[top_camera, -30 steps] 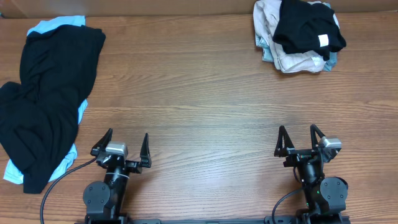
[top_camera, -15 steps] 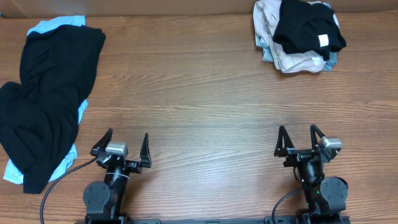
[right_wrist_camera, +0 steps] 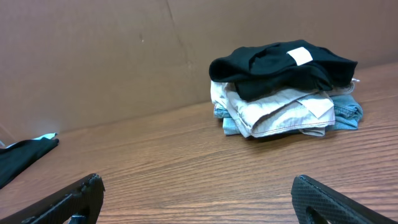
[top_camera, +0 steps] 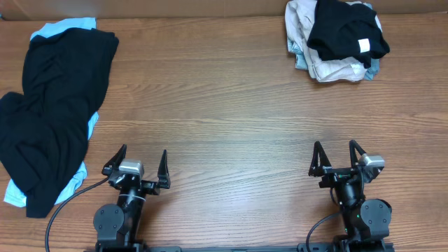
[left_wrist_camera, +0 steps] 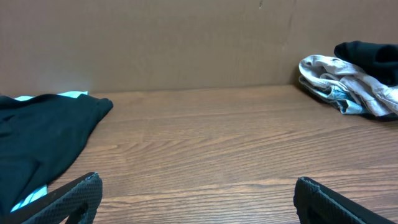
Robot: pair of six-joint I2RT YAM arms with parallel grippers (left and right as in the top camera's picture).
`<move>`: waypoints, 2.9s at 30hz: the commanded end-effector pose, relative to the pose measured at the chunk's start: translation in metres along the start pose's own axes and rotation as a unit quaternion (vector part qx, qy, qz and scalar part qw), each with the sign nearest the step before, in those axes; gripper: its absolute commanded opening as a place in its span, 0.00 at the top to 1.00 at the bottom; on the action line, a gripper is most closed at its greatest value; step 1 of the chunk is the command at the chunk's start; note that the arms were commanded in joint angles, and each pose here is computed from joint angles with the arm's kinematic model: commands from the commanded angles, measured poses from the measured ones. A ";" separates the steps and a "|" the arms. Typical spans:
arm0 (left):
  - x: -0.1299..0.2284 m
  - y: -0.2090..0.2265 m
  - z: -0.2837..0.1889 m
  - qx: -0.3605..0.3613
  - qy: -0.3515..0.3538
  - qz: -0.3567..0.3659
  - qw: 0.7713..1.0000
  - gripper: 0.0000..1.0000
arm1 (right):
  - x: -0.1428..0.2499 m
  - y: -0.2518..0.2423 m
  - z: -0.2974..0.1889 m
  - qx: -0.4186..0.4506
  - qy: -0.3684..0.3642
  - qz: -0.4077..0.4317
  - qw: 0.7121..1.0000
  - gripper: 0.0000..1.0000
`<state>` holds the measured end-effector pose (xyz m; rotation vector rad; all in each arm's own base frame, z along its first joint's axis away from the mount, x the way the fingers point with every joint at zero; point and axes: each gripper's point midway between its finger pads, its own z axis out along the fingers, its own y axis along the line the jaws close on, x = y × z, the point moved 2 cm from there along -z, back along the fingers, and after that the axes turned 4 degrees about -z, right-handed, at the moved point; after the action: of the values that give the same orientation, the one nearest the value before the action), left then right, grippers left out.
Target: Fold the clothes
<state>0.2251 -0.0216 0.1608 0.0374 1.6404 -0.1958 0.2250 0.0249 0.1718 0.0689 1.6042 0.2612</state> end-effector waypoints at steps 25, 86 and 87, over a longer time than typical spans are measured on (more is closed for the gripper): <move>-0.001 0.000 0.000 0.002 -0.005 -0.004 1.000 0.00 | 0.002 0.000 0.000 0.000 -0.003 0.003 1.000 0.00; -0.174 0.034 0.103 -0.094 0.350 0.043 0.931 0.00 | -0.100 0.091 0.100 -0.130 0.445 0.131 0.876 0.00; -0.172 0.040 0.110 -0.101 0.349 0.042 0.931 0.00 | -0.097 0.092 0.102 -0.133 0.451 0.133 0.873 0.00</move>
<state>0.3424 0.0061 0.3162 0.0107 2.3739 0.0118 0.3185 0.0963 0.2718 -0.0039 2.5023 0.7364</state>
